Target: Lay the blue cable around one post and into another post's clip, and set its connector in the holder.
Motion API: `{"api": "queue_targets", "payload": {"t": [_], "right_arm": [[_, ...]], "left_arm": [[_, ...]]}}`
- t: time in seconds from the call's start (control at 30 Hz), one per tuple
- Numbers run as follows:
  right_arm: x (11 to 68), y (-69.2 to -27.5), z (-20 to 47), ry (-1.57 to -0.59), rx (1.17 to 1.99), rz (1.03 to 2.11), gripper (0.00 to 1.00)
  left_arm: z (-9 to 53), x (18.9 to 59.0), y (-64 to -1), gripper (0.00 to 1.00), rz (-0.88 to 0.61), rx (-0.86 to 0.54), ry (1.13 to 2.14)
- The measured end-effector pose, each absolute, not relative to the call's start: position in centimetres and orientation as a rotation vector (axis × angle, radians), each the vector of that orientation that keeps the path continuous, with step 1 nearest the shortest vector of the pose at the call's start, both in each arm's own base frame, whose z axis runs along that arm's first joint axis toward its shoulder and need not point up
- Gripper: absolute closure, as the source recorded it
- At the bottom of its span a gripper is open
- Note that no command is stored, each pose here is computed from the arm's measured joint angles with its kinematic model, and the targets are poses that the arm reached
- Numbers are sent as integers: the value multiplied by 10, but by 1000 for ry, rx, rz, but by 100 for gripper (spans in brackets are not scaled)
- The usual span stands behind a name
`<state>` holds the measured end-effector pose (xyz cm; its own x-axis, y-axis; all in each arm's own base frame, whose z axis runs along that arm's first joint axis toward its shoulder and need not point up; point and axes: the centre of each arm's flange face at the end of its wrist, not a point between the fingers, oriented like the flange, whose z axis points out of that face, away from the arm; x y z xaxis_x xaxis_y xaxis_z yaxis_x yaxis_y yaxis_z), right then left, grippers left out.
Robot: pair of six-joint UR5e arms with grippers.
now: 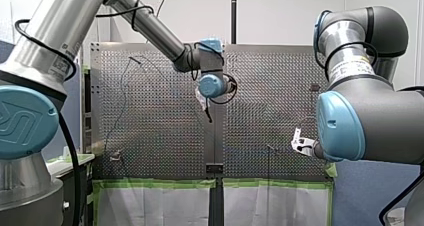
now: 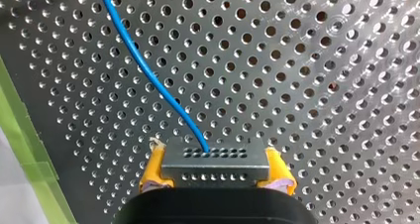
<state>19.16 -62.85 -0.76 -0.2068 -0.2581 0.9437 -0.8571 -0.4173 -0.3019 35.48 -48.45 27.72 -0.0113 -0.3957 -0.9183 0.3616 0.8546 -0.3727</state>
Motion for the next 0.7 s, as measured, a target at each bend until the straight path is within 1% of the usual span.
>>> {"api": "queue_targets", "payload": {"t": [0.23,0.7], "right_arm": [[193,-628,-8,-1309,1582,1670,100],[198,-627,-7,-1303,1591,1679,100]], "left_arm": [[289,347,-463,0,-614,-67,1437],[309,318,-420,0,-642,-104,1380]]}}
